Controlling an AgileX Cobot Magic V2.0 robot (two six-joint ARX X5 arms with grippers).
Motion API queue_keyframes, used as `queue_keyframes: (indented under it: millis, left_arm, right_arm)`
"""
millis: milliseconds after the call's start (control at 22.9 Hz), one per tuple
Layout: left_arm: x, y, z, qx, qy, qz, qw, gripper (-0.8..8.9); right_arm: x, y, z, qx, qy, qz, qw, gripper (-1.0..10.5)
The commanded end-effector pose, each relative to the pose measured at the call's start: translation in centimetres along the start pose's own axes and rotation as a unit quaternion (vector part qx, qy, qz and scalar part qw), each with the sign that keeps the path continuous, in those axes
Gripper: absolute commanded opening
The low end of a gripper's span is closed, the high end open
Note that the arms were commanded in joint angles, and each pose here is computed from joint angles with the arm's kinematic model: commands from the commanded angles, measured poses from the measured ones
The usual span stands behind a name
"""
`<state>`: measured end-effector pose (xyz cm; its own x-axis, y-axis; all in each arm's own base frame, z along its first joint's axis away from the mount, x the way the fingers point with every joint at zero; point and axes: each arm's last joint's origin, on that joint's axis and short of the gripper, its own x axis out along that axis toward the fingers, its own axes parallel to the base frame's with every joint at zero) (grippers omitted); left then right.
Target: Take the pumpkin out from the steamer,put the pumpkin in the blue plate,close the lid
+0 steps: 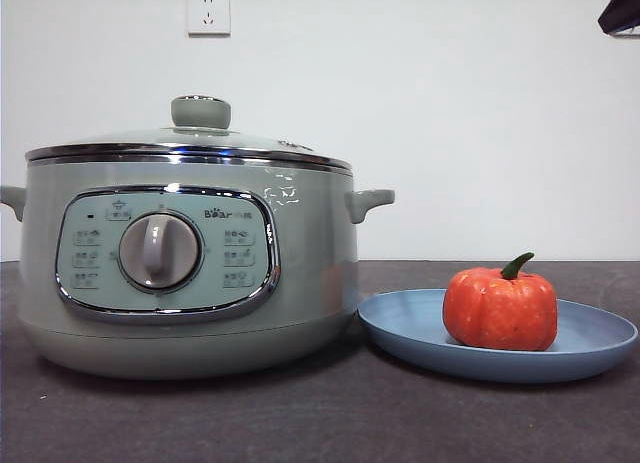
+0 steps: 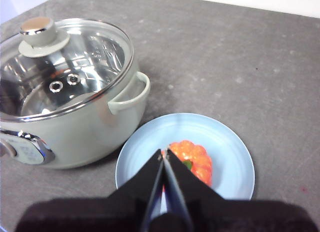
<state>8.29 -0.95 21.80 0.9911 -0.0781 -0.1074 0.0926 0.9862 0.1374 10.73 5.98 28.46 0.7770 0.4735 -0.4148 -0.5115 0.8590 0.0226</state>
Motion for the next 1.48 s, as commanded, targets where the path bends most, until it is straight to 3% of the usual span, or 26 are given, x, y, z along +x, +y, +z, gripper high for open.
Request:
queue_keyframes:
  millis: [44, 436, 698, 1483]
  left_arm:
    - [1.2, -0.3, -2.5, 0.008, 0.003, 0.005, 1.0, -0.04]
    - [2.5, -0.8, -6.8, -0.005, 0.042, 0.001, 0.999, -0.04]
    - [2.4, -0.3, -7.5, -0.05, 0.078, 0.012, 0.996, -0.04]
    - [2.4, 0.0, -7.6, -0.052, 0.08, 0.027, 0.995, -0.04]
  right_arm:
    - [0.1, 0.0, -0.2, 0.001, 0.002, 0.001, 1.0, 0.0]
    - [0.1, 0.0, -0.2, 0.001, 0.003, 0.0, 1.0, 0.0]
    - [0.1, 0.0, -0.2, 0.001, 0.003, 0.0, 1.0, 0.0]
    - [0.1, 0.0, -0.2, 0.001, 0.003, 0.0, 1.0, 0.0]
